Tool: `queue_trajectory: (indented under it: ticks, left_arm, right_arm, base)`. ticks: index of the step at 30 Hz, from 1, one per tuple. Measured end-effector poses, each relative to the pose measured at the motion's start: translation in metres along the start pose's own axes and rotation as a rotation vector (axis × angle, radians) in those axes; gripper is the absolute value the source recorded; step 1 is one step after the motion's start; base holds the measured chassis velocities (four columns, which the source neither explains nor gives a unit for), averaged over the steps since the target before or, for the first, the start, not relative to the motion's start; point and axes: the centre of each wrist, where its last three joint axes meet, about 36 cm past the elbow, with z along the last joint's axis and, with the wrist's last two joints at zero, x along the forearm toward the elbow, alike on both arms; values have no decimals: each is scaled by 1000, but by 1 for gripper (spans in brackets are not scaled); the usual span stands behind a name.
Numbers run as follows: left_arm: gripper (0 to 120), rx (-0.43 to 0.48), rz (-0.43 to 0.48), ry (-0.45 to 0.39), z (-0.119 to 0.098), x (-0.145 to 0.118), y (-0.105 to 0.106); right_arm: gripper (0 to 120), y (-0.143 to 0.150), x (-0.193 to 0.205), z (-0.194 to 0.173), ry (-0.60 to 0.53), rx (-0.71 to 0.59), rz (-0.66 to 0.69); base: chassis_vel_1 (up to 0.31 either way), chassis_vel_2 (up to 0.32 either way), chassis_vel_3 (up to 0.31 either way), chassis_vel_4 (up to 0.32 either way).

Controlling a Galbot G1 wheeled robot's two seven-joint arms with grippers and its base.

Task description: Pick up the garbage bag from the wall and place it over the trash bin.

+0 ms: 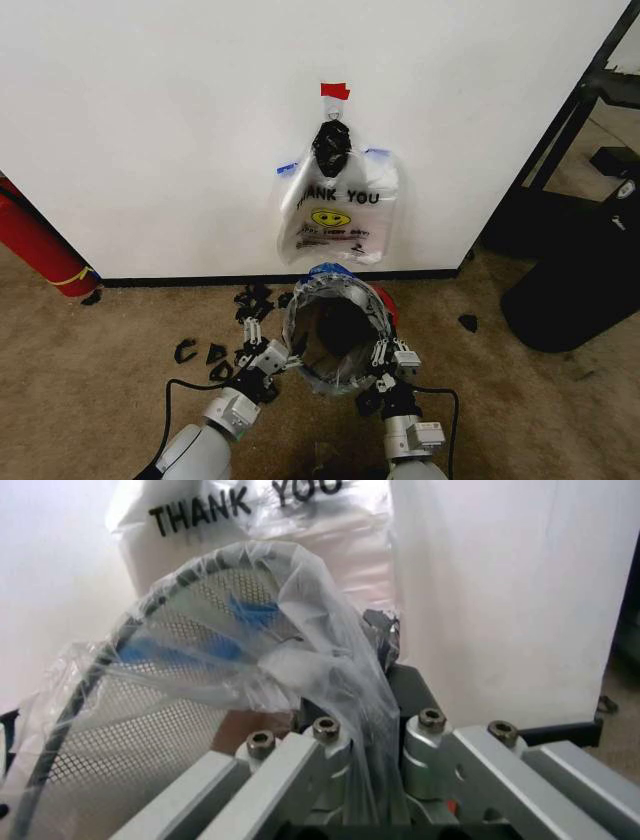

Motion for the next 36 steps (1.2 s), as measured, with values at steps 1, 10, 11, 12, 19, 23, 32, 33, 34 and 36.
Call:
queue_trajectory:
  ticks: [1,10,11,12,19,23,32,33,34,36]
  left_arm:
    - [100,-5,-10,8,0,0,1]
    - [100,-22,-65,26,1,-1,7]
    - [100,-24,-71,30,2,-1,7]
    - [100,-26,-75,33,3,-1,8]
    - [100,-13,-105,4,0,1,10]
    - [100,41,-77,-60,-18,8,8]
    - [100,56,56,-108,-9,-5,-6]
    - [100,48,58,-95,-6,-7,-6]
    - [100,41,59,-87,-4,-8,-5]
    - [100,32,57,-79,-2,-10,-5]
  right_arm:
    - [1,0,0,-1,-1,0,2]
    - [1,-5,-1,-7,-8,-3,15]
    - [1,-5,-1,-8,-8,-4,16]
    - [1,-6,0,-8,-6,-5,17]
    - [1,-8,2,-10,-2,-10,19]
    - [1,-10,1,-8,-3,-4,23]
    - [1,-5,0,-4,-12,10,2]
    - [1,-5,0,-4,-13,12,-1]
    - [1,-4,0,-3,-13,13,-2]
    - [1,-4,0,-3,-14,15,-3]
  base:
    - [0,0,0,0]
    - [0,0,0,0]
    - [0,0,0,0]
    - [0,0,0,0]
    - [0,0,0,0]
    - [0,0,0,0]
    - [0,0,0,0]
    - [0,0,0,0]
    - [0,0,0,0]
    - [0,0,0,0]
